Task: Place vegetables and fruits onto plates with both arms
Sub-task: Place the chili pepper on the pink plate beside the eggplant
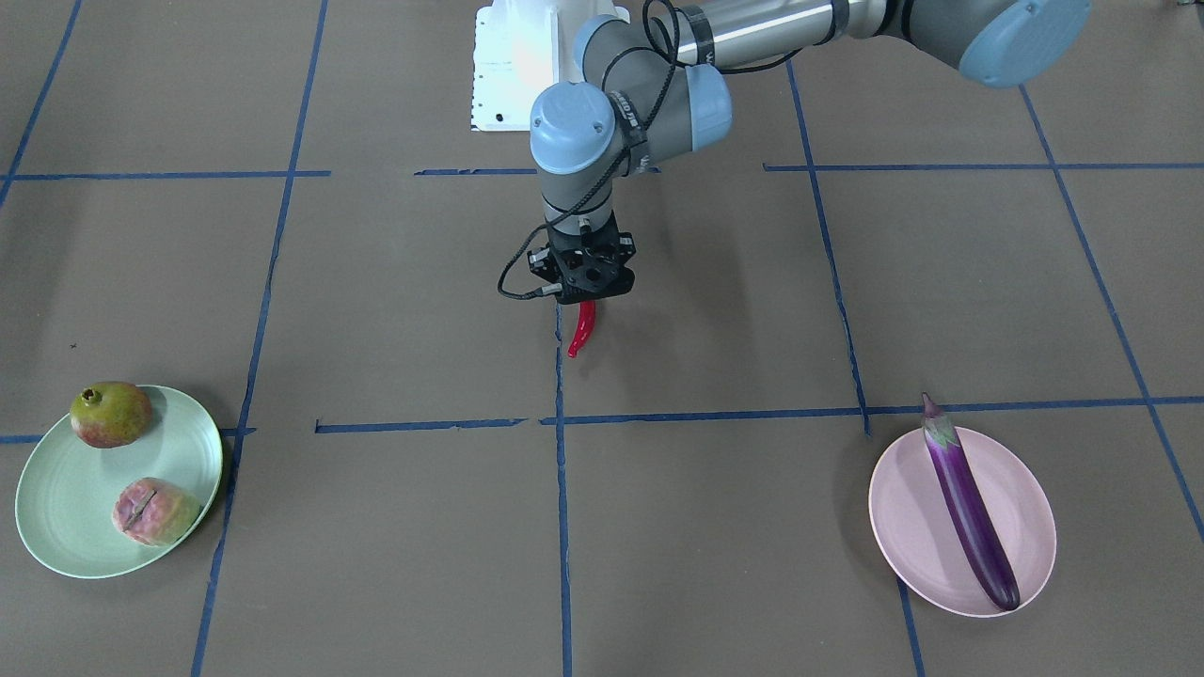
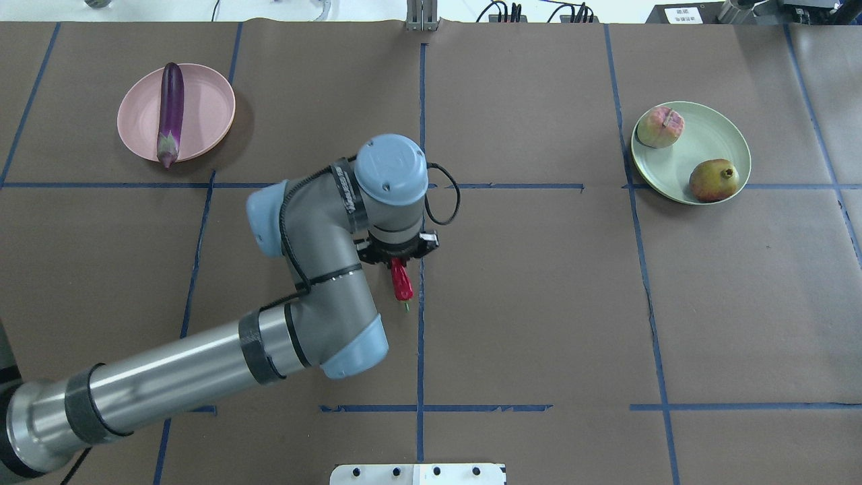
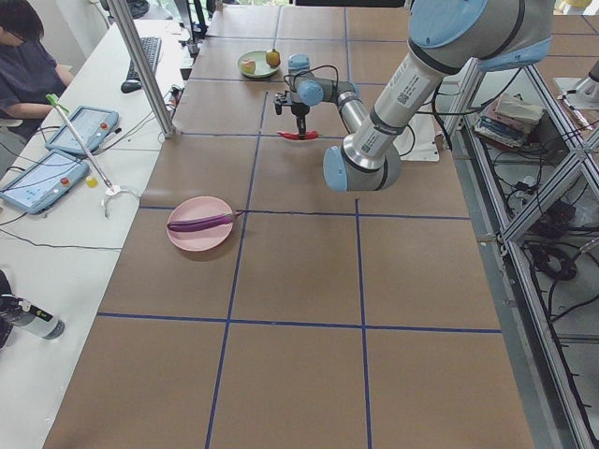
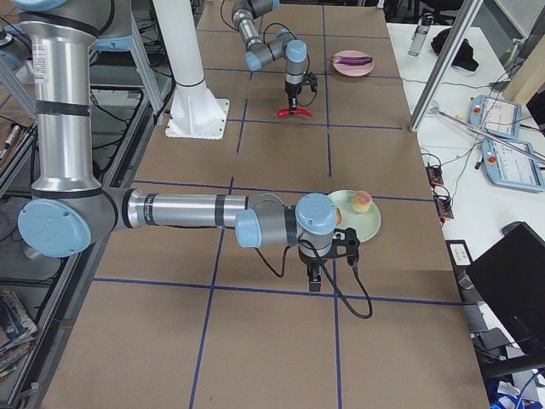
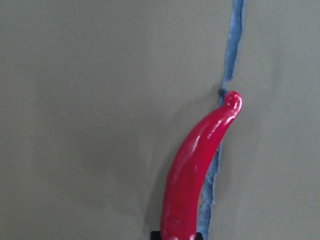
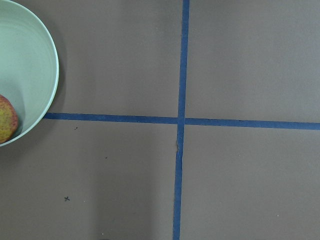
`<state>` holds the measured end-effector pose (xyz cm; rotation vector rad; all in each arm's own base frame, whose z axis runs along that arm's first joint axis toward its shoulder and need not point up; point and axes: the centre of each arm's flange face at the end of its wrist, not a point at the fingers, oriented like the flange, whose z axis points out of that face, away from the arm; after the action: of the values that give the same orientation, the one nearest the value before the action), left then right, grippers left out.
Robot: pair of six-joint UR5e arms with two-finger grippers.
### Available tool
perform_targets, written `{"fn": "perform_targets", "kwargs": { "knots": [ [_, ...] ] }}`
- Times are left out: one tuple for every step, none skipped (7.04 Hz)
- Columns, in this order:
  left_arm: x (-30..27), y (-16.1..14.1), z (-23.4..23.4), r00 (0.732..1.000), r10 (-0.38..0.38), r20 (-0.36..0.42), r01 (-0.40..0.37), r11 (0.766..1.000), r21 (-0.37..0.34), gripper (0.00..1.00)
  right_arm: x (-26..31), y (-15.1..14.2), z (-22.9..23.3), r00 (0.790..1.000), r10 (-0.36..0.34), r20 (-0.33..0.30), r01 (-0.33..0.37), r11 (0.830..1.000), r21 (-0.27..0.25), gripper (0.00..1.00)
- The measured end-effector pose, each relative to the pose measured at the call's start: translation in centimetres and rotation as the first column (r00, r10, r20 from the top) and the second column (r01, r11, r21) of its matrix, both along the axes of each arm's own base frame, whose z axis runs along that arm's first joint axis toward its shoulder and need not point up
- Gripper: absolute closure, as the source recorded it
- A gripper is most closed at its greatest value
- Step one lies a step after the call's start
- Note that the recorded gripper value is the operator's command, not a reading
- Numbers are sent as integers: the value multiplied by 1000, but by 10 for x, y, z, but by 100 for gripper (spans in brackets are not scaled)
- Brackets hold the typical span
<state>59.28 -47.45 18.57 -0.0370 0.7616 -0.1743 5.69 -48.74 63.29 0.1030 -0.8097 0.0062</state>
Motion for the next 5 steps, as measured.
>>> {"fn": "perform_targets", "kwargs": {
  "knots": [
    [-41,-42,13,999,-46,9,46,999,21,95,0,0,0,1000,-1,0,1,1000,-1,0],
    [-86,-84,37,996,-81,34,79,996,41,94,-1,0,1,1000,-1,1,1,1000,-1,0],
    [-134,-121,70,994,-82,73,77,994,72,94,-1,0,1,1000,-2,0,2,1000,-1,0],
    [-181,-157,104,992,-60,115,48,994,101,94,-1,0,1,1000,-3,0,3,1000,-2,0],
    [-222,-191,143,986,-36,166,19,994,103,94,-2,0,1,1000,-4,0,4,1000,-1,0]
  ]
}}
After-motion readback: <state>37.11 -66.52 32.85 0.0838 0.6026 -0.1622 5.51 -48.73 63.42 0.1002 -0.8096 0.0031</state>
